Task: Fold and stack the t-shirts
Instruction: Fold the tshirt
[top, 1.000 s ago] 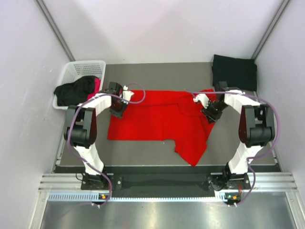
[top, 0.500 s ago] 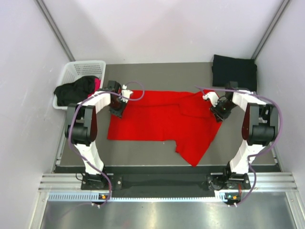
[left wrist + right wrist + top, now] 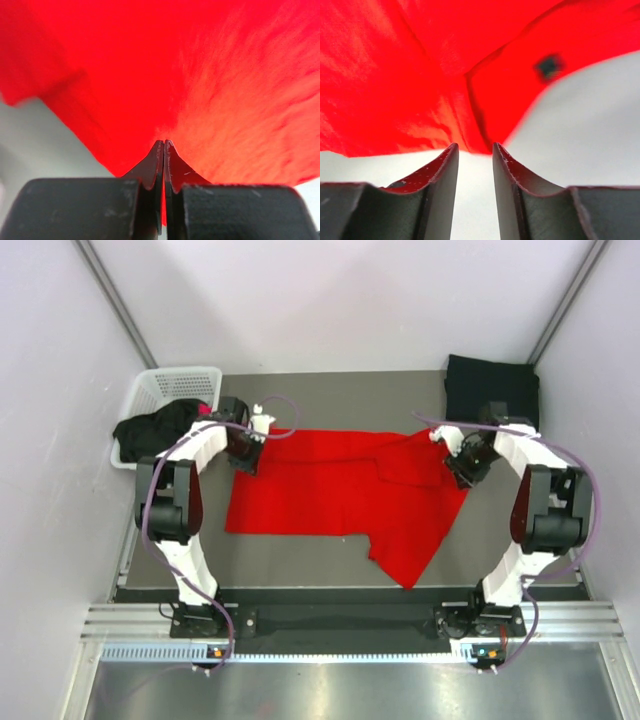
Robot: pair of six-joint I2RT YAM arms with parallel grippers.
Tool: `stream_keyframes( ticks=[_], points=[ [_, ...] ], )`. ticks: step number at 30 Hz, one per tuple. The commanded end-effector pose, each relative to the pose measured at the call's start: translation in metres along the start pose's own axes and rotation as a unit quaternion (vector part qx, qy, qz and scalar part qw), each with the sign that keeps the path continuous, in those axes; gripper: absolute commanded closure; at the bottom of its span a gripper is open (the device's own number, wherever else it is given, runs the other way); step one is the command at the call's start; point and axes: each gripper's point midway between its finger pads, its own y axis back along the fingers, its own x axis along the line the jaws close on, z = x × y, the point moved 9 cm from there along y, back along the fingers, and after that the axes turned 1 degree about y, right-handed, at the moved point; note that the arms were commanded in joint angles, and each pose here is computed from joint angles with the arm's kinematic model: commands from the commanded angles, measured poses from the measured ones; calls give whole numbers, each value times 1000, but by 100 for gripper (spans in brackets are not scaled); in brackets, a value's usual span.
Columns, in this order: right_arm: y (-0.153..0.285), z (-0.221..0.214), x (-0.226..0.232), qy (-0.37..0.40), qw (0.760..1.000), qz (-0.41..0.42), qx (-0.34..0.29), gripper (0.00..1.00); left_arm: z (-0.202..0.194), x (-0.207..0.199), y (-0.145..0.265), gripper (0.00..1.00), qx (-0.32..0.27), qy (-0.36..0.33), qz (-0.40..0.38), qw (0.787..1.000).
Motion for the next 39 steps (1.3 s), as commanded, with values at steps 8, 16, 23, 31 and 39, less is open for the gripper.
stream_keyframes(
  ticks=[8,16,23,31,39],
  points=[
    [65,82,-57,-35,981,-93,-166,63,92,26,23,100,-114,-24,23,993],
    [55,116,-58,39,987,-52,-147,62,117,45,-9,100,-127,-6,44,991],
    [22,162,36,224,966,-27,-129,61,120,52,-28,100,-115,8,49,992],
    [-16,191,76,239,963,9,-127,59,115,40,2,100,-135,8,42,990],
    [-34,200,69,231,967,10,-110,59,107,33,15,100,-139,9,38,990]
  ],
)
